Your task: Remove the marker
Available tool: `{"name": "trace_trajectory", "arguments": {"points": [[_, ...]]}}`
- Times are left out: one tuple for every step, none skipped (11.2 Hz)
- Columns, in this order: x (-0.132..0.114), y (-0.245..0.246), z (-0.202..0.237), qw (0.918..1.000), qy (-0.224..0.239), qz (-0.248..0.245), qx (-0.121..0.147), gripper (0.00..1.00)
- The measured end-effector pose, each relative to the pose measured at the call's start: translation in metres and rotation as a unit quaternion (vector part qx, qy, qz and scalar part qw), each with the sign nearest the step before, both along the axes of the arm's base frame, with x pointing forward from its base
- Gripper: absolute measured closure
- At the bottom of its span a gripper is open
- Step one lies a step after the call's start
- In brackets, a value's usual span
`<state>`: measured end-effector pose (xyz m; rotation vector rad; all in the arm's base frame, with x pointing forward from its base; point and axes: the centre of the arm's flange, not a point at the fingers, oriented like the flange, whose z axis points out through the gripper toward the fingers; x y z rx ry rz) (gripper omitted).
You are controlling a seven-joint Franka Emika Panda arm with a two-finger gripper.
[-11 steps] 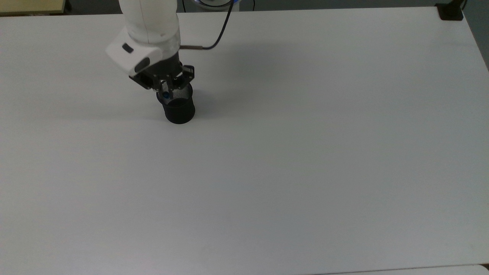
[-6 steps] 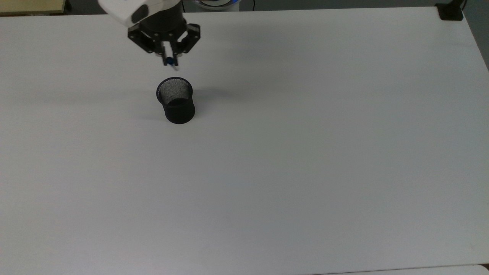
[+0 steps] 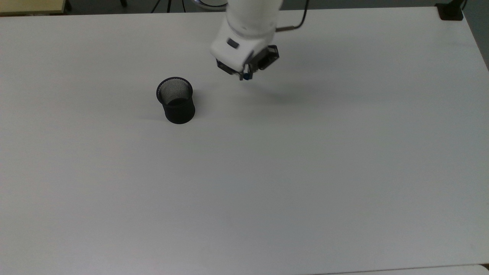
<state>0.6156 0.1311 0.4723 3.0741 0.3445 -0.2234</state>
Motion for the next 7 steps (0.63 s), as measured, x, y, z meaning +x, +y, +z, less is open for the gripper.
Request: {"name": "trace_trajectory", "arguments": {"points": [[0.002,0.013,-0.024,0.9998,0.018,0.006,-0.003,0.82],[0.004,0.022,-0.046,0.9994,0.033,0.012,-0.005,0.81],[0.008,0.027,-0.063,0.9992,0.038,0.015,-0.004,0.79],[0.013,0.031,-0.076,0.9993,0.036,0.011,-0.001,0.78],[0.016,0.032,-0.083,0.9995,0.032,0.001,0.0,0.68],[0.018,0.032,-0.084,0.9996,0.026,-0.007,0.0,0.56],[0.019,0.032,-0.082,0.9996,0.023,-0.015,0.0,0.4]]}}
